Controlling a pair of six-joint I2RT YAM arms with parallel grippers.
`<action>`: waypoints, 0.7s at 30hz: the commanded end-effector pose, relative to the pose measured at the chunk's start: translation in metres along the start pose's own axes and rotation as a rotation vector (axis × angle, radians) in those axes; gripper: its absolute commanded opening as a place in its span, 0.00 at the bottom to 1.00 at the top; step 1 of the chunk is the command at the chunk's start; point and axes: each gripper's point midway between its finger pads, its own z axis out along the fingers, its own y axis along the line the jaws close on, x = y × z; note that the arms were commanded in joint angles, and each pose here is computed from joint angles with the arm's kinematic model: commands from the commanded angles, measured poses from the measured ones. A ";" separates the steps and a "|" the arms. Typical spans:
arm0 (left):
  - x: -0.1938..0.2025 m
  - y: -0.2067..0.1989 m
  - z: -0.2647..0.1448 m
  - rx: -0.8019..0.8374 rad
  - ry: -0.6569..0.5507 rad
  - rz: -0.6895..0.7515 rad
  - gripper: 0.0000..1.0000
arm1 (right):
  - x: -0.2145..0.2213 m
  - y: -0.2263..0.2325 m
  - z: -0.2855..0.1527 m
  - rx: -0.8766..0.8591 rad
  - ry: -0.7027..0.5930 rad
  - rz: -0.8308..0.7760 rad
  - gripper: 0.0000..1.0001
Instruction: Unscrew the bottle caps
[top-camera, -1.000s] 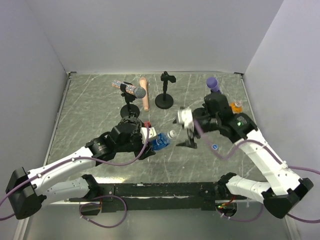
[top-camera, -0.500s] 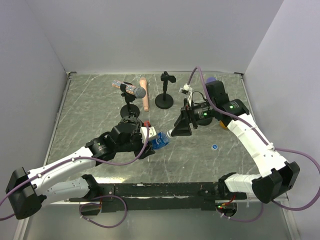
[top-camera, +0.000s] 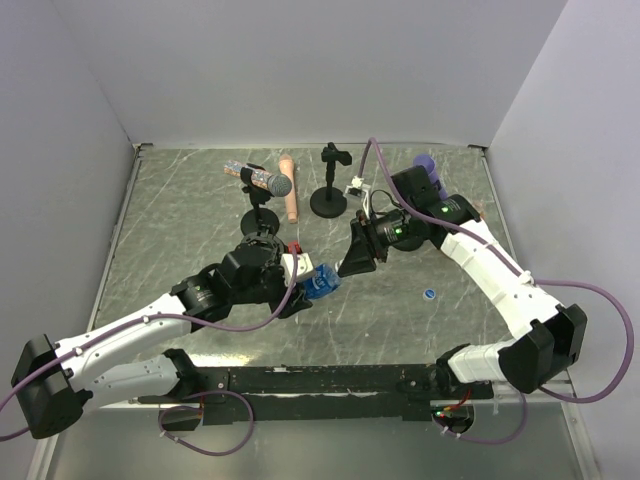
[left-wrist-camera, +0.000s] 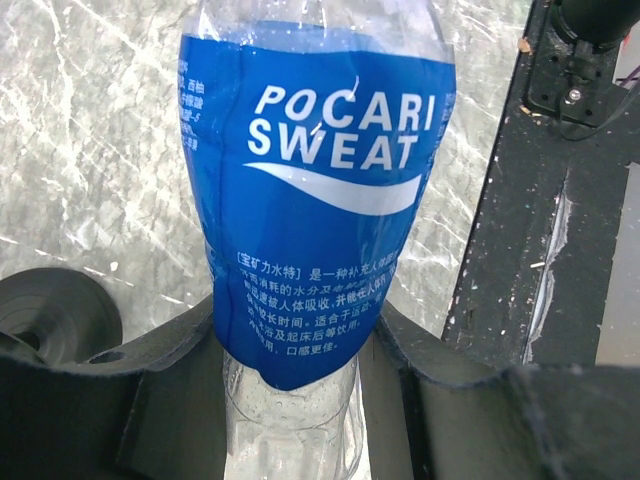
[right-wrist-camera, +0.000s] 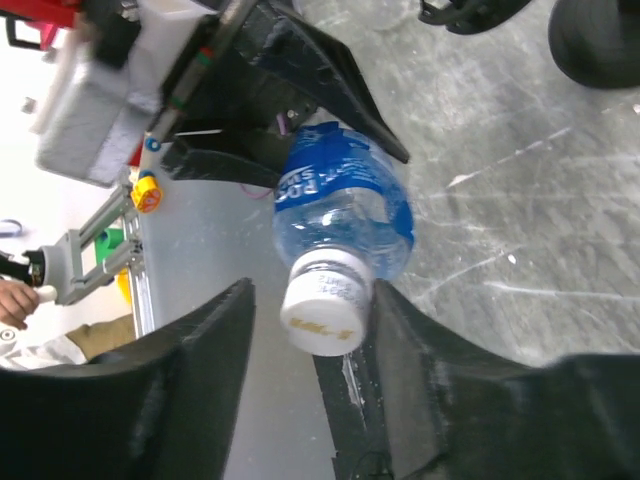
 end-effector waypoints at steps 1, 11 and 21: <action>-0.030 0.000 -0.004 0.002 -0.085 0.013 0.01 | -0.008 0.016 -0.005 -0.027 -0.009 -0.030 0.54; -0.026 0.000 -0.007 -0.003 -0.073 0.019 0.01 | -0.017 0.017 -0.011 -0.007 -0.020 -0.028 0.70; -0.027 0.000 -0.007 0.000 -0.076 0.016 0.01 | -0.012 0.012 -0.012 0.019 -0.003 -0.039 0.47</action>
